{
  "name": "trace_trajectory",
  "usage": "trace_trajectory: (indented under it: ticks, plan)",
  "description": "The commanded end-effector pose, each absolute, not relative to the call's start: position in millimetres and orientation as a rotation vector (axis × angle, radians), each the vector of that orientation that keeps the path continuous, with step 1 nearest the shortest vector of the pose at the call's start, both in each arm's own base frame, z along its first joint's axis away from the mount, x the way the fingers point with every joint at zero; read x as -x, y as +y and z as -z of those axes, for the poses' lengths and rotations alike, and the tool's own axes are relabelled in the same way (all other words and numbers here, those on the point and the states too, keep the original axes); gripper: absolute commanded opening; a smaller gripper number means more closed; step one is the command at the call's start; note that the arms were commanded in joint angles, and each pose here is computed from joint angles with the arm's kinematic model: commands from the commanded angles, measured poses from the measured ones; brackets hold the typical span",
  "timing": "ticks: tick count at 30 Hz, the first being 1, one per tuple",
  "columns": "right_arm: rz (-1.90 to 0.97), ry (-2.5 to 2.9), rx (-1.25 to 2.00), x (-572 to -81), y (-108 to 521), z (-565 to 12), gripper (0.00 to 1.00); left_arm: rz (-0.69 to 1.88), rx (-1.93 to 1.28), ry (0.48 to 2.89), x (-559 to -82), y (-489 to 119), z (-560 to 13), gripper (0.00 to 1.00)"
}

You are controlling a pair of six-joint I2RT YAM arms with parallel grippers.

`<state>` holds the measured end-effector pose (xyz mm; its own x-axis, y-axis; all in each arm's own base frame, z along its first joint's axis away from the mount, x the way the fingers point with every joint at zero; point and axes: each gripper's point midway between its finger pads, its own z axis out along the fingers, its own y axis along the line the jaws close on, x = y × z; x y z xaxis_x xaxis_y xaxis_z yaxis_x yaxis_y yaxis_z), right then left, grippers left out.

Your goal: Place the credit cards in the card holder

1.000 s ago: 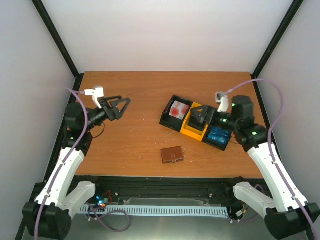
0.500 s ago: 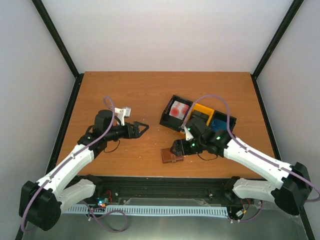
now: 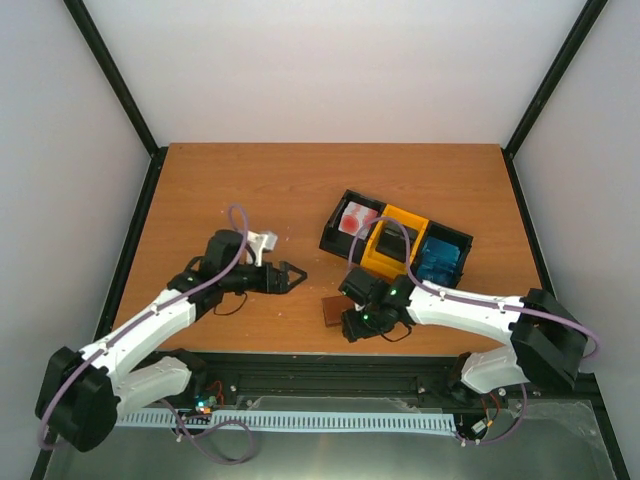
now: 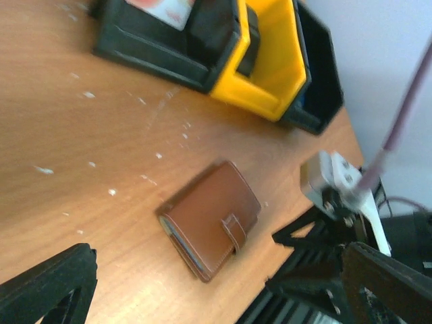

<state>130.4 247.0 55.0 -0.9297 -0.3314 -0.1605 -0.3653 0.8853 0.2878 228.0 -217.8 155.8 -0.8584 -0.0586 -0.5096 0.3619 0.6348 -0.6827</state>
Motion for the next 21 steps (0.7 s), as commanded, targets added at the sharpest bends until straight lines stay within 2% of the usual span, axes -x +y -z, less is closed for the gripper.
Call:
trace_trajectory:
  ticks: [1,7,14,18,21]
  plan:
    - [-0.409,2.932,0.372,-136.0,232.5,-44.9,0.56,1.11,-0.512,2.301,-210.2,-251.4,-161.5,1.0]
    - [-0.277,2.961,0.194,-138.3,201.6,-25.6,0.46,0.867,-0.861,2.247,-199.8,-283.7,-136.6,1.0]
    - [-0.362,2.915,0.042,-155.1,184.2,-24.6,0.43,0.532,-1.17,2.177,-189.9,-314.6,-88.6,0.98]
    - [-0.455,2.896,-0.047,-163.5,175.9,-25.7,0.43,0.312,-1.316,2.146,-184.4,-322.7,-56.6,0.88]
    - [-0.504,2.895,-0.096,-164.0,169.5,-23.7,0.43,0.269,-1.336,2.107,-184.6,-332.5,-49.7,0.85]
